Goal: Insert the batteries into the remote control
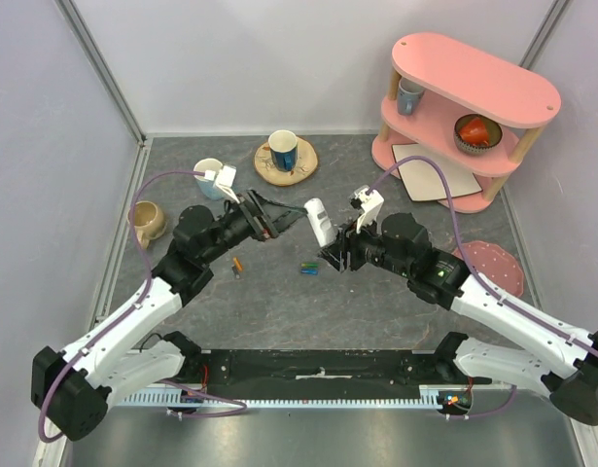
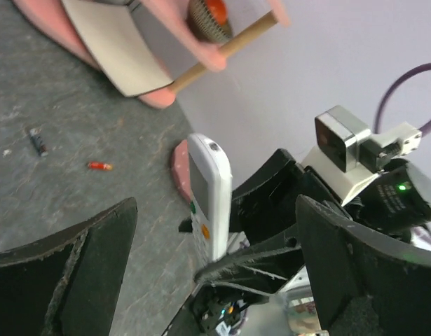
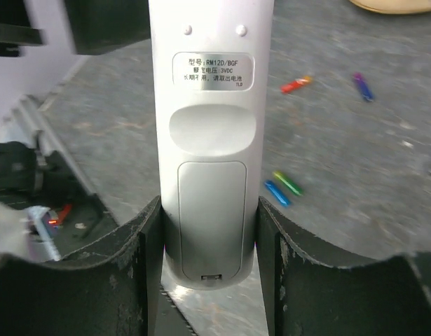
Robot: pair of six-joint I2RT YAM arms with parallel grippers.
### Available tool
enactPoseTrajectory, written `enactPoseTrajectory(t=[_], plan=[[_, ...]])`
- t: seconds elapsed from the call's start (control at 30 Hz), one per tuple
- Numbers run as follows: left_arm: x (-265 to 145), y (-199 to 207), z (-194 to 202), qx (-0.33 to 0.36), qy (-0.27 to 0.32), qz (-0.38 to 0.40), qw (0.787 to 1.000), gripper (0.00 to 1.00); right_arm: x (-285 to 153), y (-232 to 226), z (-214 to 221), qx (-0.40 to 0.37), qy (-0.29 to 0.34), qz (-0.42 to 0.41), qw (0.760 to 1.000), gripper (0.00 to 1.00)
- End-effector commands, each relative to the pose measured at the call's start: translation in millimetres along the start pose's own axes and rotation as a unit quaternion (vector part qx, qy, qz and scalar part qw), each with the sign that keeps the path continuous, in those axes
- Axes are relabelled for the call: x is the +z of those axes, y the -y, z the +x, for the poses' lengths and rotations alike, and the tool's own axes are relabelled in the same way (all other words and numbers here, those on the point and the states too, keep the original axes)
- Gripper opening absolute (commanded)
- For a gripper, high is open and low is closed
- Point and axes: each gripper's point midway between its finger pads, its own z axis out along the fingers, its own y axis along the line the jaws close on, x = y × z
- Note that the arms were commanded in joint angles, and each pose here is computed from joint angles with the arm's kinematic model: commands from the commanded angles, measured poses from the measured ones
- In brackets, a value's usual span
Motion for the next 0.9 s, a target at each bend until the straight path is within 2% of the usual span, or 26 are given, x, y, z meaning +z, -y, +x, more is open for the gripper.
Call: enactPoseTrajectory(t=[0.0, 0.13, 0.27, 0.47, 0.87], plan=[[8, -22, 18, 0.06, -0.012, -0.109, 0.992, 0.99, -11, 41, 0, -0.054, -0.018, 0.125, 0.99, 0.38], [15, -34, 33, 0.064, -0.021, -0.151, 0.986, 0.98, -10, 40, 0, -0.069, -0.019, 0.147, 0.987, 0.38], [23, -36, 47, 0.06, -0.038, -0.155, 0.985, 0.9, -7, 35, 0, -0.071, -0.02, 0.146, 0.987, 0.38], [29, -41, 52, 0.054, -0.042, -0.16, 0.985, 0.84, -4, 29, 0, -0.074, -0.022, 0.139, 0.987, 0.38], [47, -20, 48, 0.038, -0.024, -0.106, 0.993, 0.81, 0, 20, 3, -0.078, -0.026, 0.127, 0.988, 0.39]])
